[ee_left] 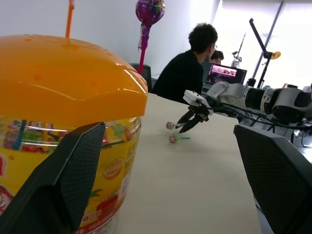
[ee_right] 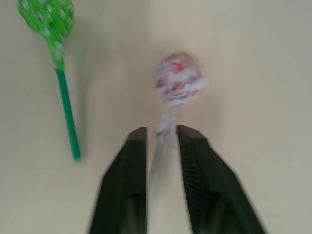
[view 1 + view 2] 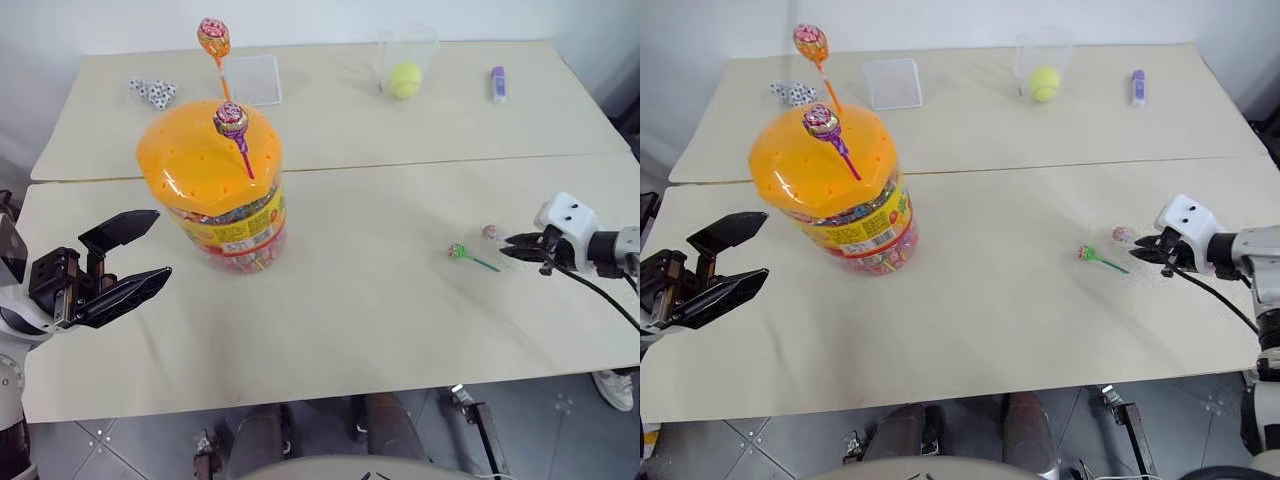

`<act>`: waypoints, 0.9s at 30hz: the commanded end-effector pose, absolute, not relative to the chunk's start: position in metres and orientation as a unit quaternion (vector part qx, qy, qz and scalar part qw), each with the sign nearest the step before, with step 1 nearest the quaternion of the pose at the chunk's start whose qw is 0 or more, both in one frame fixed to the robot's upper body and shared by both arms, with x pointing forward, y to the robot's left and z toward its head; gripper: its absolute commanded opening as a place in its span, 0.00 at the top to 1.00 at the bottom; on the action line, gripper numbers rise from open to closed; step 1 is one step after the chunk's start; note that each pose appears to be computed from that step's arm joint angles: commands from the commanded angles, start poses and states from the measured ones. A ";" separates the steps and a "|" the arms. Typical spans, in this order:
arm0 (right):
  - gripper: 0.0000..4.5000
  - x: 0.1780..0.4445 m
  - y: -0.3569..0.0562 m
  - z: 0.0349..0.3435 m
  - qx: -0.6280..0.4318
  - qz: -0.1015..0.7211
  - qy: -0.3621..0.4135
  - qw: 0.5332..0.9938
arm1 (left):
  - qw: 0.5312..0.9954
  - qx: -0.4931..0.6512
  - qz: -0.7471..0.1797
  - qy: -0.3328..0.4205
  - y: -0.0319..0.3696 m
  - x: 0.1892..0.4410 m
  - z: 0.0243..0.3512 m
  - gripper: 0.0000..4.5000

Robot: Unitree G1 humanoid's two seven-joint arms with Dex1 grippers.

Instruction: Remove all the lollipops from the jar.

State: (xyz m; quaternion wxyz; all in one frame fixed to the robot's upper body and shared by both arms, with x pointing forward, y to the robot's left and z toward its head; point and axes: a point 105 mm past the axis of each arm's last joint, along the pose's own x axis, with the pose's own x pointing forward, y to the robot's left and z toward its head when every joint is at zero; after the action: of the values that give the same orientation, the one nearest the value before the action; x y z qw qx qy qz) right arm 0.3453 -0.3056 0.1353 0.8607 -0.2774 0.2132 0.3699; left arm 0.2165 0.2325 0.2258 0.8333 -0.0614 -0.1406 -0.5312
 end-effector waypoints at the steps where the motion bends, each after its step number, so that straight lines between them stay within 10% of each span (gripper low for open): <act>1: 0.46 0.349 -0.273 0.188 -0.242 0.430 0.087 0.865 | 0.842 -0.062 -0.502 -0.189 0.243 0.213 0.242 0.00; 5: 0.16 0.335 -0.195 0.258 -0.176 0.544 -0.066 0.818 | 0.852 -0.110 -0.459 -0.227 0.262 0.212 0.248 0.00; 14: 0.16 0.291 -0.060 0.301 -0.116 0.698 -0.172 0.685 | 0.856 -0.141 -0.429 -0.253 0.281 0.219 0.251 0.00; 24: 0.16 0.297 0.016 0.302 -0.098 0.703 -0.170 0.684 | 0.852 -0.127 -0.452 -0.231 0.278 0.225 0.246 0.00; 27: 0.30 0.294 0.025 0.298 -0.102 0.707 -0.172 0.678 | 0.850 -0.127 -0.453 -0.239 0.276 0.226 0.248 0.00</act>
State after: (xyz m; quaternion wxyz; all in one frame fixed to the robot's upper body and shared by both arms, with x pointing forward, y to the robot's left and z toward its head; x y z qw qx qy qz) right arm 0.3000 0.0192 0.2915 0.6860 -0.0944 -0.1528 0.7051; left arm 0.2279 0.2786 0.2412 0.8528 -0.1442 -0.2285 -0.4470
